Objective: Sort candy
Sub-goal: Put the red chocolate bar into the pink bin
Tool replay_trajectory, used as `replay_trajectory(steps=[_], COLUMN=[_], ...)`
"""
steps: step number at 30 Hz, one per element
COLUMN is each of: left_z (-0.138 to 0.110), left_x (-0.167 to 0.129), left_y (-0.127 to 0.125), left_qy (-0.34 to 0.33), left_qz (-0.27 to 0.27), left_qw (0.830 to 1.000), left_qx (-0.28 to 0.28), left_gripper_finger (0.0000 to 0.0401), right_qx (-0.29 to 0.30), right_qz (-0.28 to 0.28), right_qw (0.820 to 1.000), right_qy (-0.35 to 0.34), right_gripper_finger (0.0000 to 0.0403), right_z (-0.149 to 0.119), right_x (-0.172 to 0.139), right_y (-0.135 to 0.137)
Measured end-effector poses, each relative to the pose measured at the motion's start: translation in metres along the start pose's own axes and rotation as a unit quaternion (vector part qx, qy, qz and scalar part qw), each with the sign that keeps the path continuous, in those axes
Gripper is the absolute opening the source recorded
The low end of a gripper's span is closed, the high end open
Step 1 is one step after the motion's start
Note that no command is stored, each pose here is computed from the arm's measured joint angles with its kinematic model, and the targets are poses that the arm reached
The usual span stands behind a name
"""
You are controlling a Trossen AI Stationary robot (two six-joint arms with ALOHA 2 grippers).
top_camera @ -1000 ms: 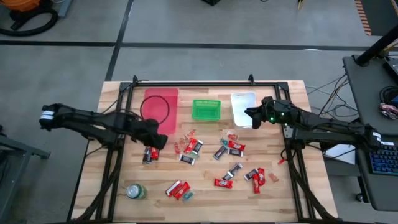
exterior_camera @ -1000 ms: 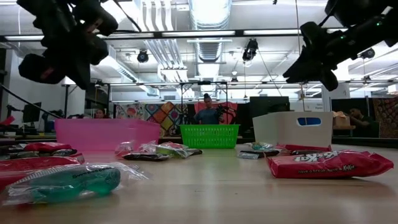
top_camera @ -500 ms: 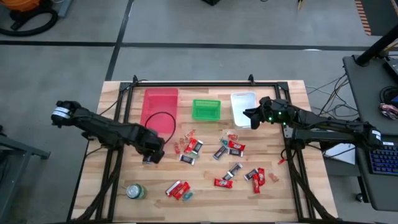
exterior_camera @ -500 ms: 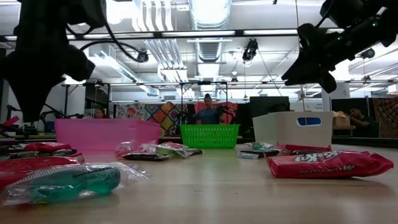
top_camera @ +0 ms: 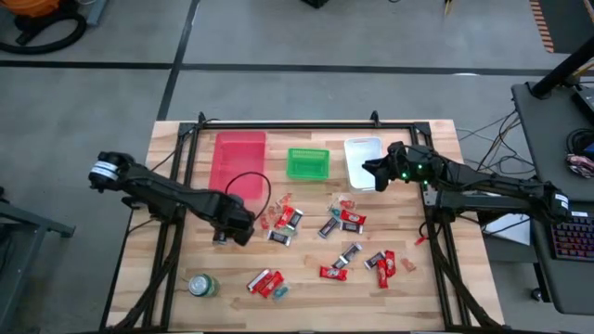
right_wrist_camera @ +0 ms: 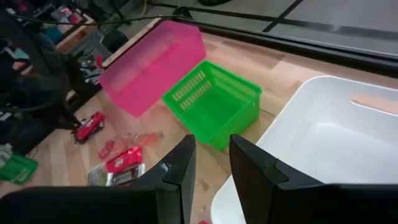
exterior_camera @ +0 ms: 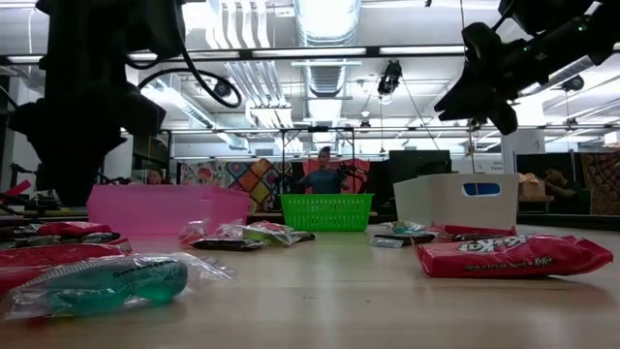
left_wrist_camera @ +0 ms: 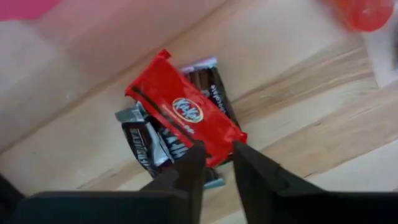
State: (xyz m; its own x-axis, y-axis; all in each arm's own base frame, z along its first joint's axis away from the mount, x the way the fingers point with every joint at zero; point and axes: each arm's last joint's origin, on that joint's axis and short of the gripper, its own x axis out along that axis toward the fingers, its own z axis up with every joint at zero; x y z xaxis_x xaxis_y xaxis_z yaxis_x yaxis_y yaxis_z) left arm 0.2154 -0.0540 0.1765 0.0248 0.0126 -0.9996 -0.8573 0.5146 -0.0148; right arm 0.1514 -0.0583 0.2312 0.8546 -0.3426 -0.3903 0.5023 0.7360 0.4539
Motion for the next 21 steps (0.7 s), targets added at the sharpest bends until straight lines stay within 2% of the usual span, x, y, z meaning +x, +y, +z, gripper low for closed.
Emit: replay_trajectory(steps=[5,10,16,21], left_z=[0.002,0.003,0.005,0.004], left_x=[0.011,0.019,0.025,0.027], left_y=[-0.003,-0.005,-0.008,-0.010], left_qy=[-0.008,-0.024,-0.035,-0.037], left_qz=[0.031,0.054,0.063,0.058], left_qw=[0.999,0.998,0.997,0.998], left_qx=[0.000,0.006,0.009,0.008], left_gripper_finger=[0.0144,0.0185,0.0189,0.0163], right_qx=[-0.009,-0.009,-0.025,-0.036], right_qz=[0.032,0.030,0.030,0.030], right_qw=[0.999,0.999,0.999,0.999], right_qy=[0.019,0.024,0.024,0.025], right_gripper_finger=[0.0091,0.0091,0.0091,0.0091], right_z=[0.000,-0.001,-0.001,-0.001], right_x=[-0.001,-0.001,-0.001,-0.001], right_y=[0.003,0.002,0.002,0.002])
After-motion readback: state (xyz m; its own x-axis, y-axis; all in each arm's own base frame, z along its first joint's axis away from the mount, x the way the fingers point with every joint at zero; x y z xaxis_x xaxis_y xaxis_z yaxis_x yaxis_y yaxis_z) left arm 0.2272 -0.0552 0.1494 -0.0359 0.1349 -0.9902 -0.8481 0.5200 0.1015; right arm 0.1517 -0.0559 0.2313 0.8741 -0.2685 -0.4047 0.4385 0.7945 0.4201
